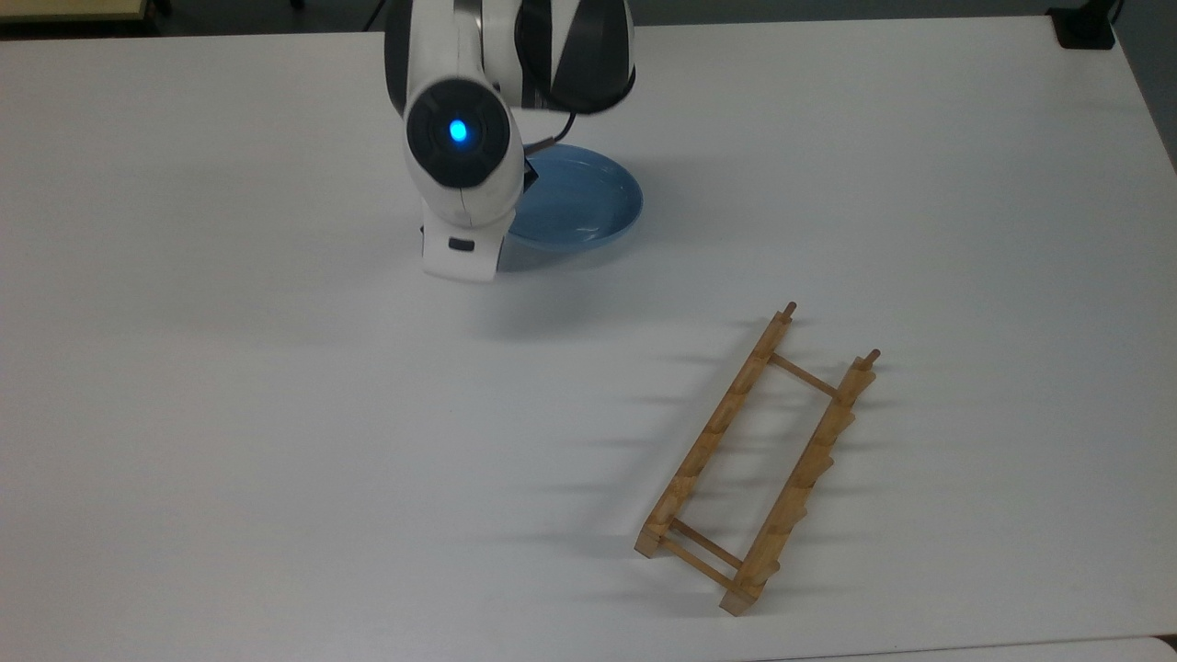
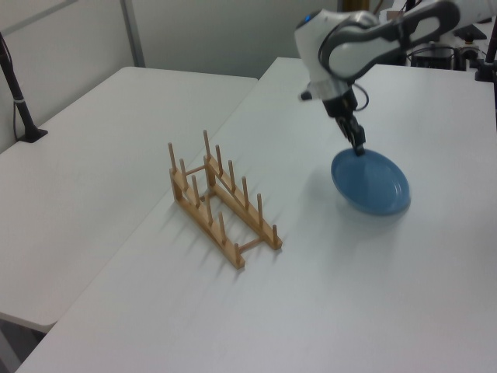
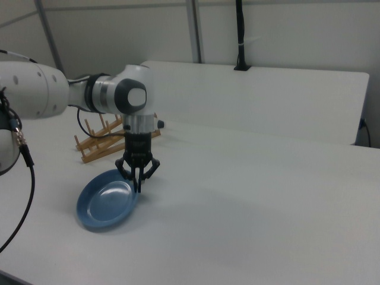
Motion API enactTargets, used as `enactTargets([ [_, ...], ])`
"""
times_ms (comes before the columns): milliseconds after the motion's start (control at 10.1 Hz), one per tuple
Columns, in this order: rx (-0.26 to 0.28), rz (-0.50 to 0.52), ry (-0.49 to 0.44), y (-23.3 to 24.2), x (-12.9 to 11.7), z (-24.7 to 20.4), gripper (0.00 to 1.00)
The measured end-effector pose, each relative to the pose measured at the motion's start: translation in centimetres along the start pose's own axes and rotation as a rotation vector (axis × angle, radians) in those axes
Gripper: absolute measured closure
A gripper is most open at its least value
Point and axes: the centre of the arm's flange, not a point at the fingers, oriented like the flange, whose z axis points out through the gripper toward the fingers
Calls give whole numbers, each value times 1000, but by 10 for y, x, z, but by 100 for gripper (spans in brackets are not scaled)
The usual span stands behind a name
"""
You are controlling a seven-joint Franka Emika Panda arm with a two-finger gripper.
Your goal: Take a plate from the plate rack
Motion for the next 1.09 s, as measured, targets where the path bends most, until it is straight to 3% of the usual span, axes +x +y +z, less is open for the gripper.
enactTargets([
  [199, 26, -69, -49, 5, 13, 32, 86],
  [298, 17, -44, -51, 6, 14, 31, 70],
  [596, -117, 232, 23, 2, 3, -36, 9],
  [695, -154, 295, 84, -12, -8, -73, 0],
  [894, -200, 489, 229, -47, -45, -146, 0],
  [1093, -208, 681, 357, -82, -78, -199, 0],
])
